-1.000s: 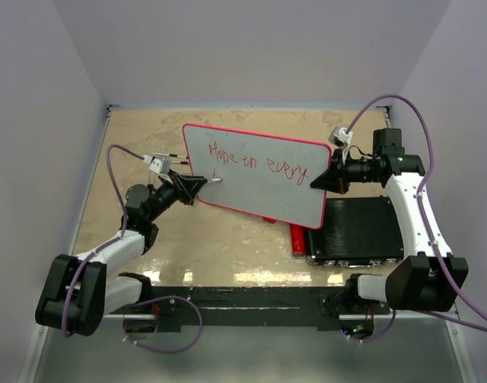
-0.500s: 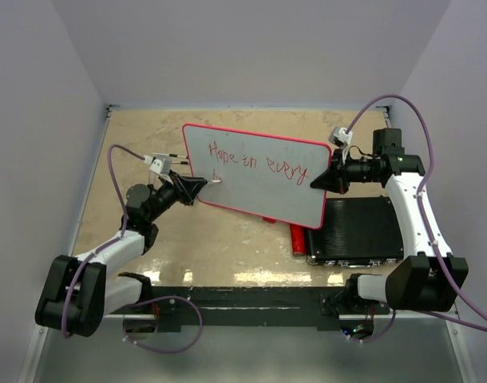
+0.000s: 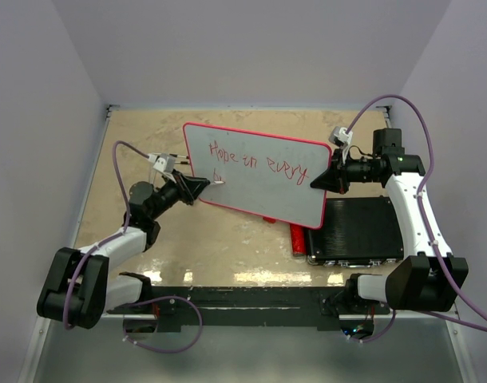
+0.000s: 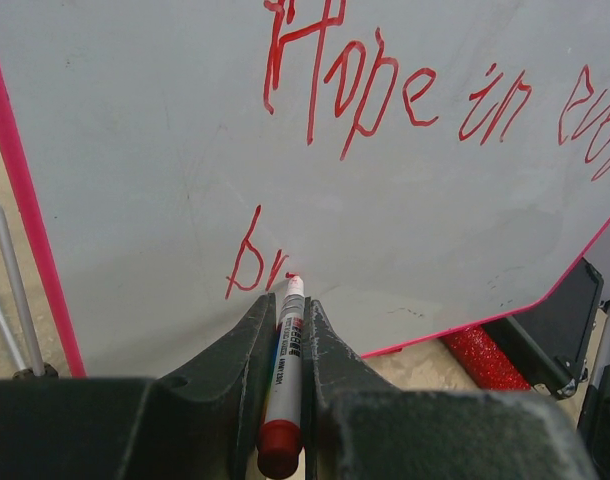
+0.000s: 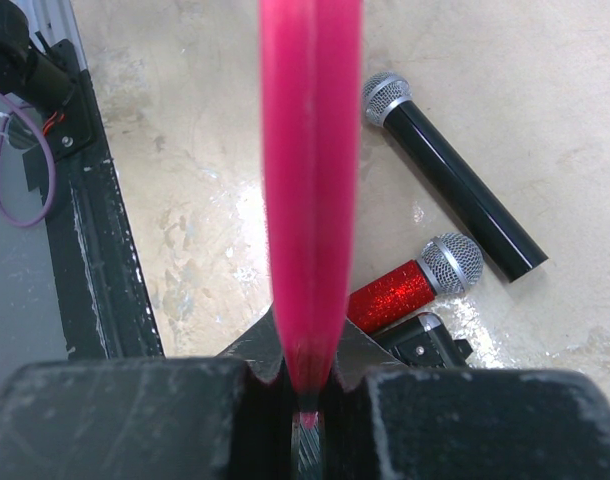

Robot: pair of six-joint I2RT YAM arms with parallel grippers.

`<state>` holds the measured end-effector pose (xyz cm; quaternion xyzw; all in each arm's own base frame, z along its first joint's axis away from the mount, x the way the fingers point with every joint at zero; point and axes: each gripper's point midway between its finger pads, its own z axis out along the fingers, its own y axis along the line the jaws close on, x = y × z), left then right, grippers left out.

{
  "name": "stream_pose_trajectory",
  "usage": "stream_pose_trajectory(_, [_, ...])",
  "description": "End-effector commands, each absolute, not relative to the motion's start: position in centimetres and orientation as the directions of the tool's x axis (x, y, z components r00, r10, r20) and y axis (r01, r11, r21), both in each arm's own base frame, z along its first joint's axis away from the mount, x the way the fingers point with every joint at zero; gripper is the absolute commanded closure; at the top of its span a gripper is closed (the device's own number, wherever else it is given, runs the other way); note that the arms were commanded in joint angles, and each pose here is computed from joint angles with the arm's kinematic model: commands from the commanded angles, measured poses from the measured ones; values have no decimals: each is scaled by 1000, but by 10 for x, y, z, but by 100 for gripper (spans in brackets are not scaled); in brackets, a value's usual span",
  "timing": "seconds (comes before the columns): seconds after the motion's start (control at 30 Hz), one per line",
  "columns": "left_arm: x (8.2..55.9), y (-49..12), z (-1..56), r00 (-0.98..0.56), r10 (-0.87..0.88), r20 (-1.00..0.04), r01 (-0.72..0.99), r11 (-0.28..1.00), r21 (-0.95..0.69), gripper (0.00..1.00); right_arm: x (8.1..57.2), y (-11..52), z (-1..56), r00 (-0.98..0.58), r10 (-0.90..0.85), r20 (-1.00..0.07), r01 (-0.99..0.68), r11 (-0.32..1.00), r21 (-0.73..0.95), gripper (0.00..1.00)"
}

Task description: Write a sentence on the whiteboard

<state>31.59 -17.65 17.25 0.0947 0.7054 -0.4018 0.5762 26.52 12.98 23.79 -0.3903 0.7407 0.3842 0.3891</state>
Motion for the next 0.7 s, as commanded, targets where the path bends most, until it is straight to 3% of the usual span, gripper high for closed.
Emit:
stream_pose_trajectory(0.0, [325,-183,204,-235,-344,-909,651,639,-410,100,263,133,248,-325,-288,-901,-902,382,203,100])
stream_pose_trajectory(0.67, [327,-170,209,-194,-369,-909,611,679,-406,100,263,133,248,-324,-289,-901,-902,383,201,100])
